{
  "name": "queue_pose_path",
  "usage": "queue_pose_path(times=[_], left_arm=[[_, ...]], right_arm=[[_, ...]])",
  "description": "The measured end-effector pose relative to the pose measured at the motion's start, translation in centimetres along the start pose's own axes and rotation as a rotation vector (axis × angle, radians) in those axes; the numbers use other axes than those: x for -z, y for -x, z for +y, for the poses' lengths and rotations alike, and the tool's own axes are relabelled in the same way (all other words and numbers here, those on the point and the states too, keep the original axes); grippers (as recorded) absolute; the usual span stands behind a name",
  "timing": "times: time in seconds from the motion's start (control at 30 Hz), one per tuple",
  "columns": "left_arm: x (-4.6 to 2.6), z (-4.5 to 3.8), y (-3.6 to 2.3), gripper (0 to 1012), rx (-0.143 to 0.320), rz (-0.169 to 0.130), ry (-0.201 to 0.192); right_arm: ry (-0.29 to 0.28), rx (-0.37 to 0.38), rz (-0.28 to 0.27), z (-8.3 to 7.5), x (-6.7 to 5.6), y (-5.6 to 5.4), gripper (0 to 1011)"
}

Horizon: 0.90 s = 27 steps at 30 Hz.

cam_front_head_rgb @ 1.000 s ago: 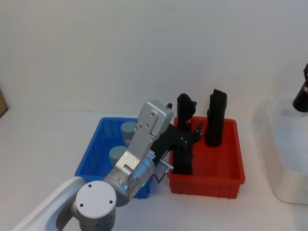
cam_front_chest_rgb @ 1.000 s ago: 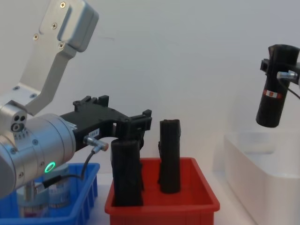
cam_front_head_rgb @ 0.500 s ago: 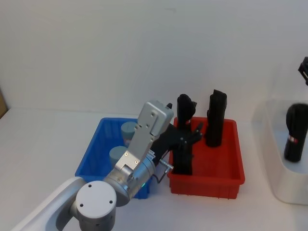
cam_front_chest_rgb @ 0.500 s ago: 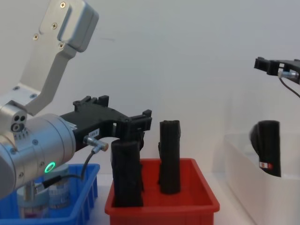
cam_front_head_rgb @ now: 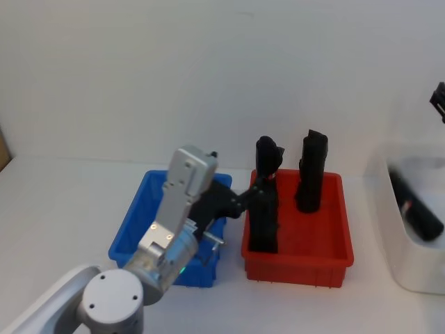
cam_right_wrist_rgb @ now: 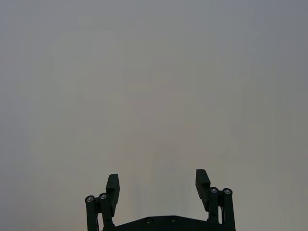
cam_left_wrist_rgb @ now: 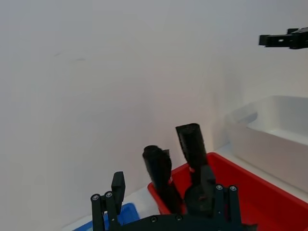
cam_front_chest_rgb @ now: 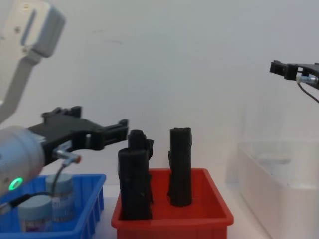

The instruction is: Pick the cotton swabs from the blue box and place them into the white box.

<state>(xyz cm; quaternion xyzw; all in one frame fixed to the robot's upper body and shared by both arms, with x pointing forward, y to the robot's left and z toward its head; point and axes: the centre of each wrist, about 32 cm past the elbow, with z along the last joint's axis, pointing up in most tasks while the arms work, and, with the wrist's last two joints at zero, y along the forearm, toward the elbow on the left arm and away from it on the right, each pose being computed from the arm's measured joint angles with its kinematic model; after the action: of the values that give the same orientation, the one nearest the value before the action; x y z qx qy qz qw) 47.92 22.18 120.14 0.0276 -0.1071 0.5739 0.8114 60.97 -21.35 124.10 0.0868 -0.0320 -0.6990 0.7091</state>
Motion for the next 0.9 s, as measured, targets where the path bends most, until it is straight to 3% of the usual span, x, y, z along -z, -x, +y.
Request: queue_pose_path(times=[0.2,0.47,0.7,0.9], left_arm=[[0.44,1.16,-0.83,1003,-0.065,0.023,-0.022],[1.52,2.89,-2.15,1003,-0.163,0.08,-0.057],[2.62,3.69,-3.19,1003,-0.199,0.123,-0.09],[3.39,3.96,-4.19,1003,-0.187,0.153,-0.117]], right_arm=[[0.0,0.0,0.0,0.0,0.0,0.0,1001],[-0.001,0.0,0.0,0.0,0.0,0.0,1001],[-0.002,0.0,0.0,0.0,0.0,0.0,1001],[-0.002,0.0,0.0,0.0,0.0,0.0,1001]])
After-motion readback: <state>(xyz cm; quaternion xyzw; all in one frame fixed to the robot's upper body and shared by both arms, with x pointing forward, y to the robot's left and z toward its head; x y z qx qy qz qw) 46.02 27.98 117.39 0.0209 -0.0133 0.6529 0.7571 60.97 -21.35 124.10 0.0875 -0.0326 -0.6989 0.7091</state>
